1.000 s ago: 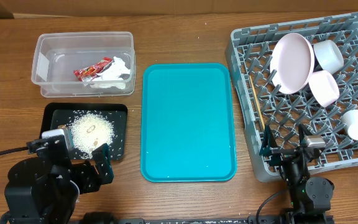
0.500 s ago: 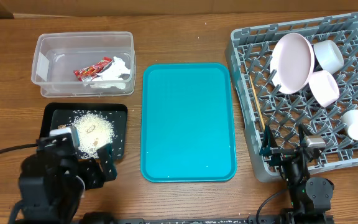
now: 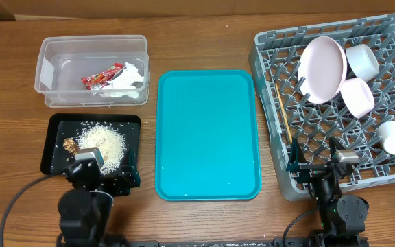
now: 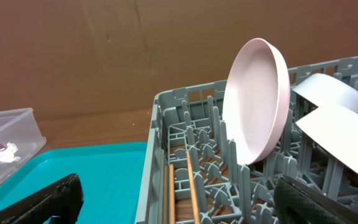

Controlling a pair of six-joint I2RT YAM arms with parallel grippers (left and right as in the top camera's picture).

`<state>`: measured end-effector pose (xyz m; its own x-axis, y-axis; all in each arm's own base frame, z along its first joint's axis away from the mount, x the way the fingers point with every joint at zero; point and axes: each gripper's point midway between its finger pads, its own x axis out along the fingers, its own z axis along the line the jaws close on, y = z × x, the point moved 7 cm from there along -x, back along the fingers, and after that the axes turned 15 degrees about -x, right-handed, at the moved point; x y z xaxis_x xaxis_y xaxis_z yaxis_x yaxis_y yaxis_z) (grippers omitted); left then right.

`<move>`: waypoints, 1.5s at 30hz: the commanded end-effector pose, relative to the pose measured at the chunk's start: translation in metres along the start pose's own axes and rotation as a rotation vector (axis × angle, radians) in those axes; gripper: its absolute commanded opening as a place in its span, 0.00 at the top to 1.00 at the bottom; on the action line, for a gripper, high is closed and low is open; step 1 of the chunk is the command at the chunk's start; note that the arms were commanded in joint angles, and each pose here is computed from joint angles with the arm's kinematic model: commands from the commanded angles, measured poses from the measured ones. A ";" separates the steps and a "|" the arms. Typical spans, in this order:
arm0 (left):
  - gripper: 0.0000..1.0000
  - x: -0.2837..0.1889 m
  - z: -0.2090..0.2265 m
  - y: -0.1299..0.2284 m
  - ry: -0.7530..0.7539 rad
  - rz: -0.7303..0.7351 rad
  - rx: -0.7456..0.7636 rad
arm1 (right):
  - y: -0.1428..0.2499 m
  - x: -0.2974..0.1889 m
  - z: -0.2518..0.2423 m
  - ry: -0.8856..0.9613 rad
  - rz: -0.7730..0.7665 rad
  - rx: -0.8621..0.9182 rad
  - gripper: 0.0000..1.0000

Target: Sort waste into correct bins and load items into the dishwasher

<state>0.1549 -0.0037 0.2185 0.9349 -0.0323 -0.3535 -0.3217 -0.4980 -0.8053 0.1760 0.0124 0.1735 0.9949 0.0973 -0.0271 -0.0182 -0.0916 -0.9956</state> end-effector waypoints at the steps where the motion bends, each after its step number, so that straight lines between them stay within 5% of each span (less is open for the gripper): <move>1: 0.00 0.005 0.006 0.012 0.053 -0.077 0.008 | 0.002 0.000 -0.001 0.011 -0.005 0.000 0.00; 18: 0.00 0.020 -0.003 0.003 0.230 -0.513 0.349 | 0.002 0.000 -0.001 0.011 -0.005 0.000 0.00; 26: 0.00 0.040 0.019 0.041 0.142 -0.254 0.307 | 0.002 0.000 -0.001 0.011 -0.005 0.000 0.00; 45: 0.00 0.040 0.019 0.041 0.147 -0.253 0.290 | 0.002 0.000 -0.001 0.011 -0.005 0.000 0.00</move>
<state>0.1766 -0.0070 0.1620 0.9952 -0.0587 -0.0786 -0.0902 -0.2324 -0.9684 0.1760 0.0124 0.1734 0.9948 0.0977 -0.0279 -0.0189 -0.0916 -0.9956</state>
